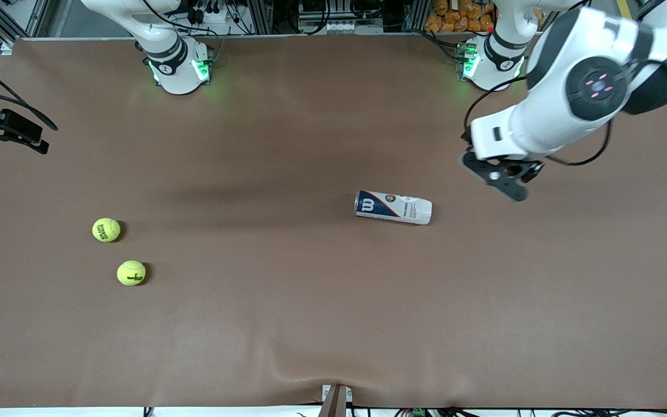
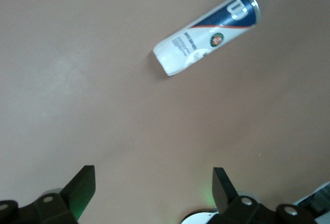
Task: Insert tennis ball vertically with right arm
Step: 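Reach the left gripper toward the white Wilson tennis ball can, then grasp the can with the left gripper while the right gripper reaches the balls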
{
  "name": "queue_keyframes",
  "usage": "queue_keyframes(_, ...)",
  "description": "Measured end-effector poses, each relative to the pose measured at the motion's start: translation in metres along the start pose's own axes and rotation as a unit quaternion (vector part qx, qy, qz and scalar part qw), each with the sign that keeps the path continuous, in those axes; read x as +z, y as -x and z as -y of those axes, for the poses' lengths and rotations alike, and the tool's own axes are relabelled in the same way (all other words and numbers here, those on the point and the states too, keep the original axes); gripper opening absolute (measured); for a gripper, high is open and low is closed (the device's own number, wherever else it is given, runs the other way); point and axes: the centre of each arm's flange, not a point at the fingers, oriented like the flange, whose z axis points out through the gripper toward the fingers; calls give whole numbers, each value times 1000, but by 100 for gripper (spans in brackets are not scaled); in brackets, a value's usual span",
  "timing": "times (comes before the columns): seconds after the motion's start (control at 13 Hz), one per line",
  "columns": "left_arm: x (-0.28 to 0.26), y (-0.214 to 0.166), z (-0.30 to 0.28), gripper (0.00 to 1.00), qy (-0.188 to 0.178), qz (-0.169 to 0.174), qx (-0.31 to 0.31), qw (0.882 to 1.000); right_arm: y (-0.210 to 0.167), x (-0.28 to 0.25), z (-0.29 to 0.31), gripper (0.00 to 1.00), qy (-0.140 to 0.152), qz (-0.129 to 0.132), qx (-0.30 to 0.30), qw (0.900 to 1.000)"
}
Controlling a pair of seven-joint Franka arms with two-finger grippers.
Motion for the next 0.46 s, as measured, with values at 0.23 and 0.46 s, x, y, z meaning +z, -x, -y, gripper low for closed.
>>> queue_keyframes(0.23,40,-32,-2,100,-2,12,120,993,0,0,3,100,0,-1,-2,1000)
queue_keyframes(0.46,75,-64,-10,100,-16,10,221,975,0,0,4,100,0,-1,-3,1000)
